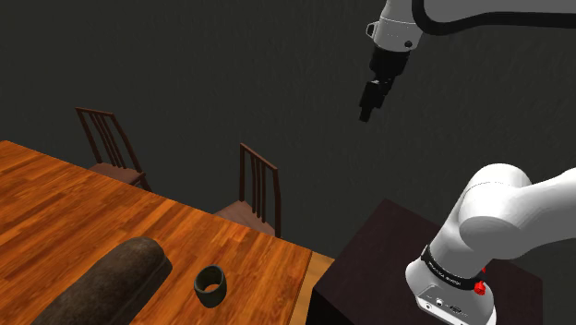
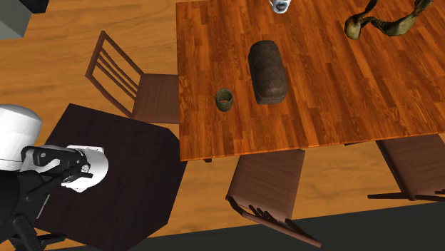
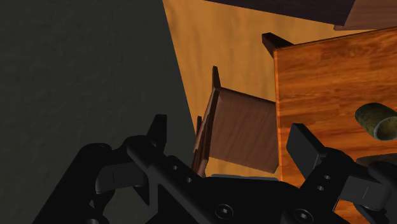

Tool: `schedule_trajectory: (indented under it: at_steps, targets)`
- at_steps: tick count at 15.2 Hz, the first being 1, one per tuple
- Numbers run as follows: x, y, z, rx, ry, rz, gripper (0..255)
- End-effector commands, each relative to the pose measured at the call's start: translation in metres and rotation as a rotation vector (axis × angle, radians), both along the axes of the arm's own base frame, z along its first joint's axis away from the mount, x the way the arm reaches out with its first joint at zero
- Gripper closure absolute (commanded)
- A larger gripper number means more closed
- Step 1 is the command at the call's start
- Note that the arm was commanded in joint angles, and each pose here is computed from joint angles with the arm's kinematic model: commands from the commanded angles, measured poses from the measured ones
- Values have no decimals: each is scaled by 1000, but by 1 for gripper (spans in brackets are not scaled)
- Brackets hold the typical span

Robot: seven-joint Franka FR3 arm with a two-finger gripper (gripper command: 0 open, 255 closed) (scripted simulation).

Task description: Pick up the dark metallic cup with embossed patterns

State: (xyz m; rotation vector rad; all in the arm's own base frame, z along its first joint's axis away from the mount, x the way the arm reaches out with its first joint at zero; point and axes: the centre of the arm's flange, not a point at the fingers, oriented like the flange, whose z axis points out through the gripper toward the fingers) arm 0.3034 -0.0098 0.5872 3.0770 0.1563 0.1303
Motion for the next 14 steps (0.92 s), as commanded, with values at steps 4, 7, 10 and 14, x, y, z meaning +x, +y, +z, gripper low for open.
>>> schedule_trajectory:
  at_steps: [4,7,10,14]
  targets:
    - [8,27,-26,8,-3,-6,0]
    - [16,55,-52,16,-6,-12,0]
    - [24,83,-78,24,-8,-19,0]
    - [35,120,-112,35,-12,-27,0]
